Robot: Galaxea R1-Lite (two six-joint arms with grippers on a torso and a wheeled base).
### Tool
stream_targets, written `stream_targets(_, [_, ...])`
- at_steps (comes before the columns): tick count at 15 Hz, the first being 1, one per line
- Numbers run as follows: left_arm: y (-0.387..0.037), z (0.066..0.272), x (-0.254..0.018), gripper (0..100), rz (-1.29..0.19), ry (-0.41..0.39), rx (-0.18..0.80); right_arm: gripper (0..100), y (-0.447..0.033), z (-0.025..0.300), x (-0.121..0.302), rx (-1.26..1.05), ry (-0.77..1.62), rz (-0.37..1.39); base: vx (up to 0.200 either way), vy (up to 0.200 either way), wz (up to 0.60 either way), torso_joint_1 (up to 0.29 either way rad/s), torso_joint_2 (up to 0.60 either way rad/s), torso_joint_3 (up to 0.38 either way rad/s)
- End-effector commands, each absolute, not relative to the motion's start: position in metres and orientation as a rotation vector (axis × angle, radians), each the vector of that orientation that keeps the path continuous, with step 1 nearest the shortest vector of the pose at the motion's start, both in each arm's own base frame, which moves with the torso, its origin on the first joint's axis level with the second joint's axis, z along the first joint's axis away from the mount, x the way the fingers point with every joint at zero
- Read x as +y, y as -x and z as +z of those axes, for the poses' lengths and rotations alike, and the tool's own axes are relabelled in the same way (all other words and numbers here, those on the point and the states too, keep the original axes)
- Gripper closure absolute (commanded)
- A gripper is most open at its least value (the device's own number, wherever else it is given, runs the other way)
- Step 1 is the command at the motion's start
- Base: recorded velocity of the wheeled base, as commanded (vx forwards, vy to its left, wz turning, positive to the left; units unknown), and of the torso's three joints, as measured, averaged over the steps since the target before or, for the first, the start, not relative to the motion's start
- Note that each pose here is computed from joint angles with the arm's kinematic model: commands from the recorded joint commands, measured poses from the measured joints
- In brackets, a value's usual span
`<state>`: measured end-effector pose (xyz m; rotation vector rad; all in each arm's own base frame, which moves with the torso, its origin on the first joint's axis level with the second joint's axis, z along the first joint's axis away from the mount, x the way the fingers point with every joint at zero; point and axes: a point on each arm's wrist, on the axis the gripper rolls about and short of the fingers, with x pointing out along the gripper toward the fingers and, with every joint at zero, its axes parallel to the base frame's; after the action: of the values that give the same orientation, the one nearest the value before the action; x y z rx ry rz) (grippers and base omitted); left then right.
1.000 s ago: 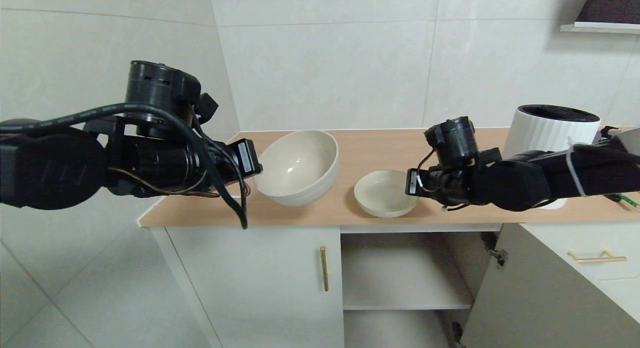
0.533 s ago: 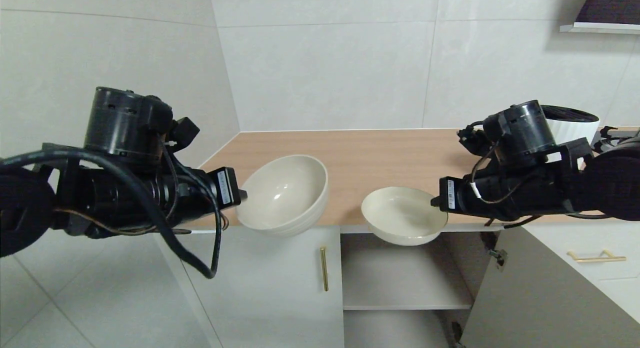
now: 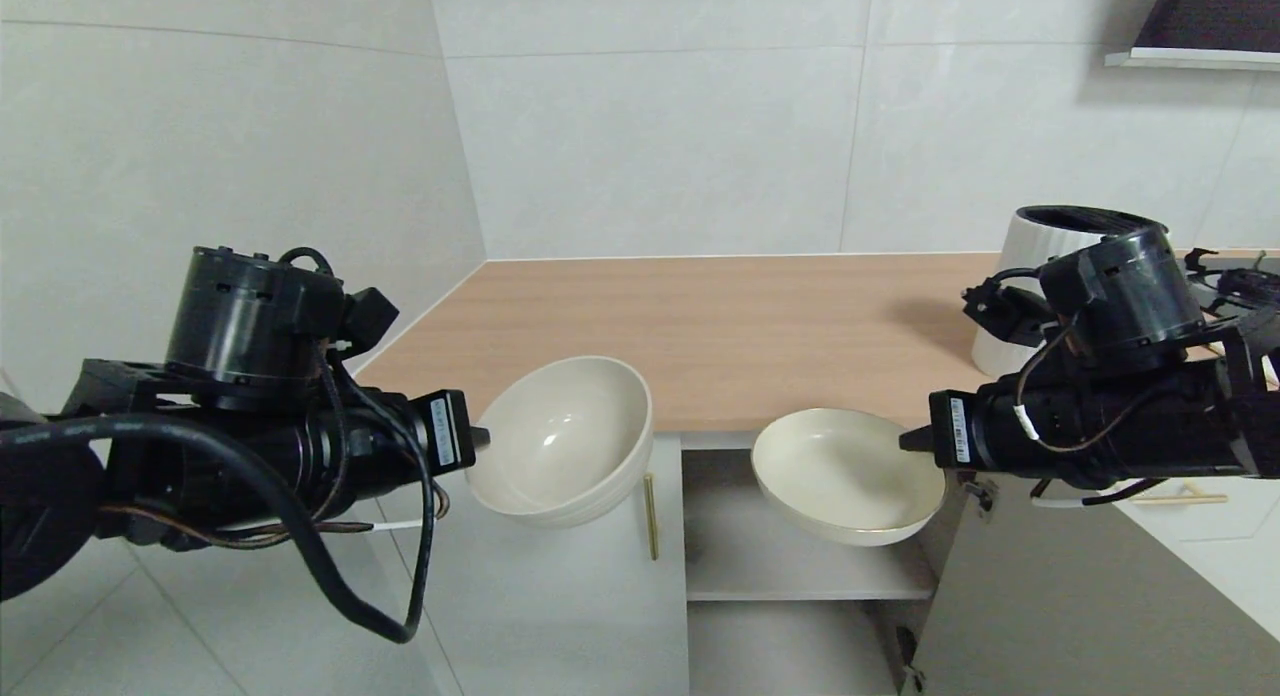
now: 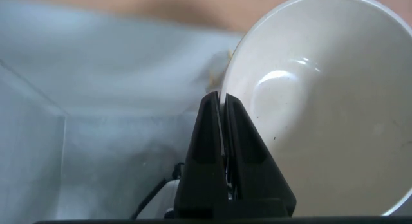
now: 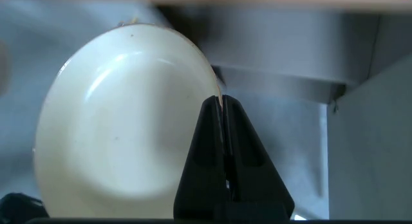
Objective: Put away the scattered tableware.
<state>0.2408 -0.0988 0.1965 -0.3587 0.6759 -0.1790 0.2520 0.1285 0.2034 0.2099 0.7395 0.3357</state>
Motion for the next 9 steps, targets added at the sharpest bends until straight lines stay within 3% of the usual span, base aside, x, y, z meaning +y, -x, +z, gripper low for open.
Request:
stream_targets(1, [-0.243,0.193,-0.1,100,-0.174,0.355,0.688,100,-0.253,0.202,0.129,0.743,-0.205,0.335,0.0,0.0,0.0,0.0,0.0,0.0])
stream_targets(9, [-0.243,0.192,-0.1,100,-0.174,0.353,0.692,100,-0.261,0.19,0.128,0.773,-0.187,0.314,0.0,0.0,0.0,0.0,0.0,0.0])
